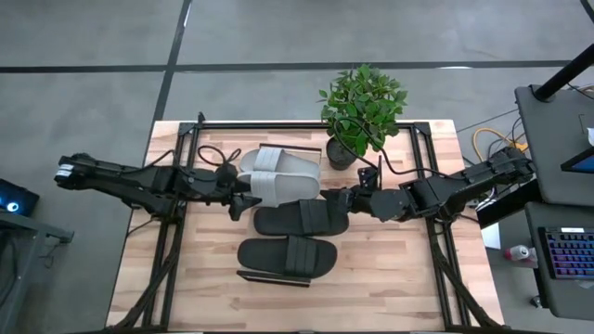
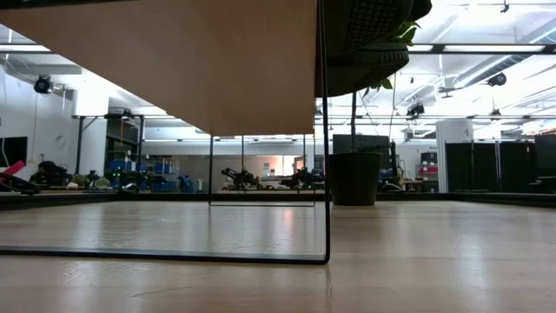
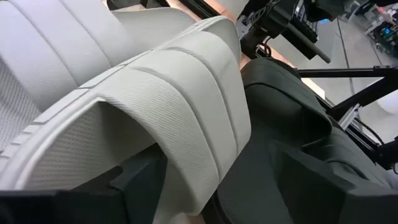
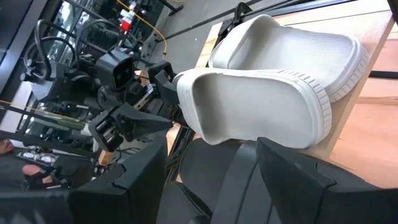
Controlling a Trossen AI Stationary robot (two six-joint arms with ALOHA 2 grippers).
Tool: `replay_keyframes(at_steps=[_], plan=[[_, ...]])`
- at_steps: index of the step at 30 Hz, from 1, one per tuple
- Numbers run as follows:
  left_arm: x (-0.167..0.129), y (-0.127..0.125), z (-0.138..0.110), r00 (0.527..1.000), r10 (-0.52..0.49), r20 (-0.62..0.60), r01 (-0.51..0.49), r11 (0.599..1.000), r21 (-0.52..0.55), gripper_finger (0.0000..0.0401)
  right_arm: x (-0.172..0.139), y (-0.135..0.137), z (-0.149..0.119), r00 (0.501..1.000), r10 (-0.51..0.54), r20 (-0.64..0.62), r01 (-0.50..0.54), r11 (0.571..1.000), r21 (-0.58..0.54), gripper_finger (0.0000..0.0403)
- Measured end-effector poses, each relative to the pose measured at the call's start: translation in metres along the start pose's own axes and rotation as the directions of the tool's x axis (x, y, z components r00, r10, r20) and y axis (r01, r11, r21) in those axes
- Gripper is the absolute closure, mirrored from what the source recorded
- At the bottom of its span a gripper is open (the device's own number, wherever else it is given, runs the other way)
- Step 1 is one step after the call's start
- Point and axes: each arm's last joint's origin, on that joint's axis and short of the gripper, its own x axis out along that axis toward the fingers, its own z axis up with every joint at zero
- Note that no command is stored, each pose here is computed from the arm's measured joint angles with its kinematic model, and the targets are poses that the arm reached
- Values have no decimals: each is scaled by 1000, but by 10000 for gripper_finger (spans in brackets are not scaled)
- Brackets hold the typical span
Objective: Pick and place slides into the shelf
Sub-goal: Adjust the bottom gray slipper
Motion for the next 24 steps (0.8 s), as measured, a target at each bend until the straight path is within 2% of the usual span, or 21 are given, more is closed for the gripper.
replay_keyframes(at_steps=[5, 14, 24], plan=[[2, 0, -1, 1000, 4, -5, -5, 1000, -23, 202, 0, 0, 0, 1000, 0, 0, 0, 1000, -2, 163], [1, 0, 0, 1000, 2, -2, -2, 1000, -25, 381, 0, 0, 0, 1000, 0, 0, 0, 1000, -2, 166], [-8, 0, 2, 999, -30, 11, 31, 996, -89, 399, 0, 0, 0, 1000, 0, 0, 0, 1000, -18, 161]])
